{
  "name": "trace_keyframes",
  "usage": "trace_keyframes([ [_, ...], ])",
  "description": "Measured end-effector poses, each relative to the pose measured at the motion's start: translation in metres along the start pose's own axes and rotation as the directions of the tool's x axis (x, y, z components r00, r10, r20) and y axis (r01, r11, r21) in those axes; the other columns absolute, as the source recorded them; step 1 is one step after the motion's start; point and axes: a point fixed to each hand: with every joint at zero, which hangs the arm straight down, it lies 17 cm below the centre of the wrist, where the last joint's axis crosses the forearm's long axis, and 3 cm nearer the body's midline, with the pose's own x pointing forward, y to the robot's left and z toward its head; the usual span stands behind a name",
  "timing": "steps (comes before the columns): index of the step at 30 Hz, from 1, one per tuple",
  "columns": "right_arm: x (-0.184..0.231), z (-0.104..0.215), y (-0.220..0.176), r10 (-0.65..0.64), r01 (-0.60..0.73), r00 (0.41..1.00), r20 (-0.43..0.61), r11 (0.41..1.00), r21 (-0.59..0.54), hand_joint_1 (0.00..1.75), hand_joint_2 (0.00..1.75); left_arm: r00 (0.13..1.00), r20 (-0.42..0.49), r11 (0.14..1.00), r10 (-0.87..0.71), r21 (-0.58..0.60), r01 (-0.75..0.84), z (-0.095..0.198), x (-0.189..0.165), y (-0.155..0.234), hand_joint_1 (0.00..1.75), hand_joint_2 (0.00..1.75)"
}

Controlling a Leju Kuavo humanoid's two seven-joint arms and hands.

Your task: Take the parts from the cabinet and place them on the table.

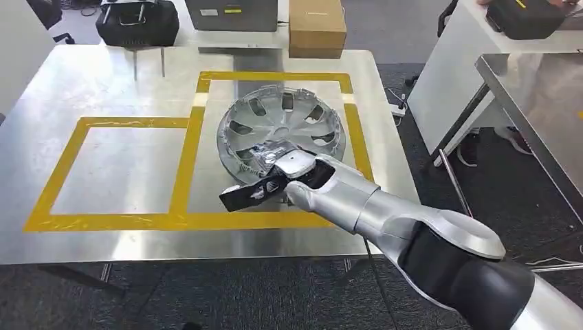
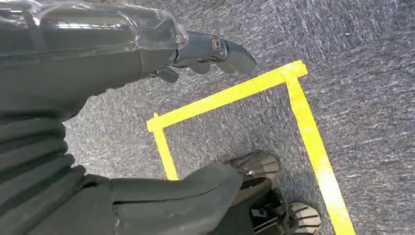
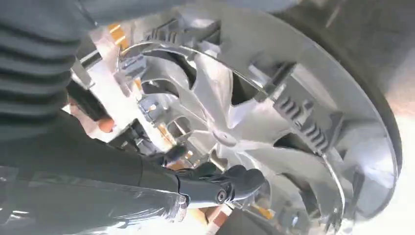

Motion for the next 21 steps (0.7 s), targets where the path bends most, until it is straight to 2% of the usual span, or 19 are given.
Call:
trace_keyframes([
  [4,0.024,0.002,-0.036,-0.210,0.221,0.972,0.102,0.970,-0.105,0.00,0.00,1.000,0.024,1.000,0.001,-0.013,0.000,0.000,0.003,-0.001,0.00,0.00],
  [5,0.031,0.005,-0.049,-0.274,0.294,0.951,0.145,0.945,-0.143,0.00,0.00,1.000,0.027,1.000,0.001,-0.012,-0.001,0.001,0.004,-0.001,0.00,0.00],
  [6,0.042,0.010,-0.069,-0.363,0.406,0.906,0.218,0.892,-0.199,0.00,0.00,1.000,0.029,1.000,0.001,-0.010,0.000,0.001,0.003,0.000,0.00,0.00],
  [8,0.060,0.029,-0.106,-0.532,0.641,0.756,0.382,0.719,-0.266,0.00,0.00,0.999,0.035,1.000,0.000,-0.001,0.000,0.001,0.003,0.003,0.00,0.00],
  [9,0.068,0.045,-0.122,-0.607,0.760,0.640,0.472,0.593,-0.266,0.00,0.00,0.999,0.037,1.000,0.002,0.010,-0.002,0.001,0.002,0.005,0.00,0.00],
  [11,0.084,0.075,-0.134,-0.689,0.905,0.414,0.595,0.383,-0.185,0.00,0.00,0.999,0.036,0.999,0.013,0.030,-0.015,0.001,-0.003,0.008,0.00,0.00],
  [13,0.097,0.118,-0.140,-0.699,0.985,0.153,0.699,0.166,-0.050,0.00,0.00,0.999,0.030,0.998,0.025,0.059,-0.027,0.002,-0.012,0.014,0.00,0.00],
  [15,0.101,0.157,-0.138,-0.654,0.998,-0.007,0.756,0.042,0.046,0.00,0.00,0.999,0.018,0.996,0.043,0.078,-0.044,0.003,-0.020,0.016,0.00,0.00],
  [18,0.089,0.201,-0.136,-0.587,0.990,-0.138,0.798,-0.066,0.123,0.00,0.00,0.999,0.004,0.994,0.052,0.094,-0.053,0.004,-0.029,0.020,0.00,0.00],
  [21,0.081,0.234,-0.110,-0.550,0.970,-0.241,0.800,-0.150,0.189,0.00,0.00,0.998,-0.010,0.993,0.060,0.106,-0.059,0.004,-0.036,0.025,0.00,0.00],
])
